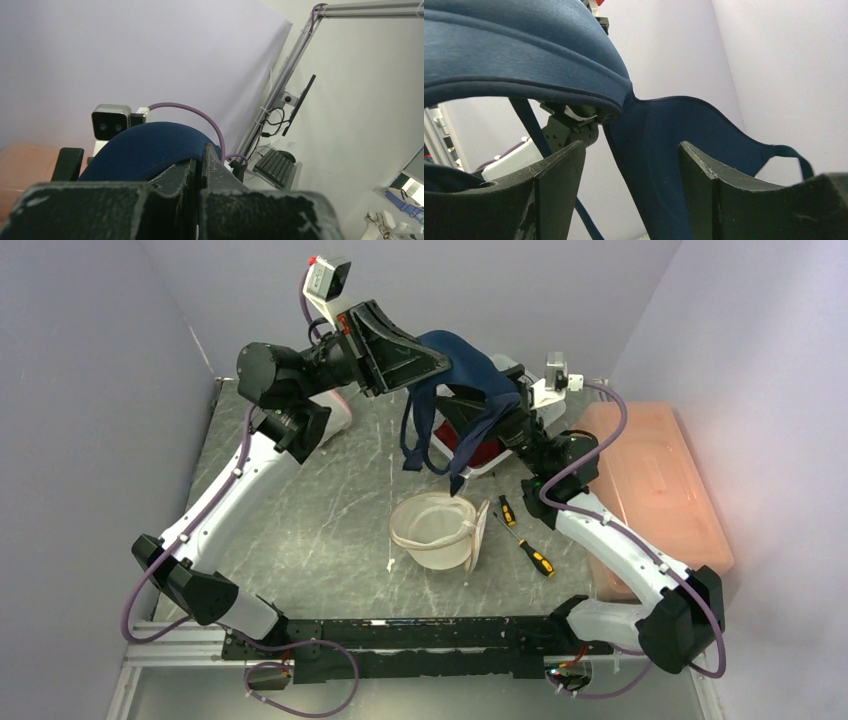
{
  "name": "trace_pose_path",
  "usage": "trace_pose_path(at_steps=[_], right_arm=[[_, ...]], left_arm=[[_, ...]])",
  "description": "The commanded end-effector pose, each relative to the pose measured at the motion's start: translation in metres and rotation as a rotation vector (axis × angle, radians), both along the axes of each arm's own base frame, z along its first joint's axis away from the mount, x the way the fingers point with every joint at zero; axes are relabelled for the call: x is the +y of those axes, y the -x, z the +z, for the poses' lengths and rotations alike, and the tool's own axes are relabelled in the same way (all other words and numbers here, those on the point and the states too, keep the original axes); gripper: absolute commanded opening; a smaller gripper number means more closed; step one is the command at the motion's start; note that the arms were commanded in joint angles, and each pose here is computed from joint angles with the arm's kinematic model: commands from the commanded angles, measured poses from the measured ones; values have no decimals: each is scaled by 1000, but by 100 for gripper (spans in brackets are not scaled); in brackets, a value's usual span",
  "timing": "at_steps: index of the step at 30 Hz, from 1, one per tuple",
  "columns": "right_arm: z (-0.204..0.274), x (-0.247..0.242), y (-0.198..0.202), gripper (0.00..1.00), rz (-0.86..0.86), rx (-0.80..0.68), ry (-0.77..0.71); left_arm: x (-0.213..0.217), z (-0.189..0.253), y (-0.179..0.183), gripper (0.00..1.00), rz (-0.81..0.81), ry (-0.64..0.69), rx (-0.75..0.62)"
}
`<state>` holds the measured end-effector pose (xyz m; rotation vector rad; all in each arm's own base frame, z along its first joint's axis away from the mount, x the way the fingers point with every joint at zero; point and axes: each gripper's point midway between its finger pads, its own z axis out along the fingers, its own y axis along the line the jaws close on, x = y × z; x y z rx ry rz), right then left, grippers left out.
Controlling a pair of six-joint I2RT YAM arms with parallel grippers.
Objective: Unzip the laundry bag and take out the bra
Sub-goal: Adjust the bra.
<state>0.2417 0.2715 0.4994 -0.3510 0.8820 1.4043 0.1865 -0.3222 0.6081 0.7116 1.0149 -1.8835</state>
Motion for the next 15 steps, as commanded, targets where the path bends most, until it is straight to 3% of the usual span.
trace_pose_path(at_steps=[1, 15], right_arm=[[39, -7, 22, 71, 38, -112, -89], [45, -13, 4, 63, 6, -103, -219]], left_arm=[[2, 10, 9, 3, -4, 52, -49], [-6, 3, -10, 3, 37, 134, 47]])
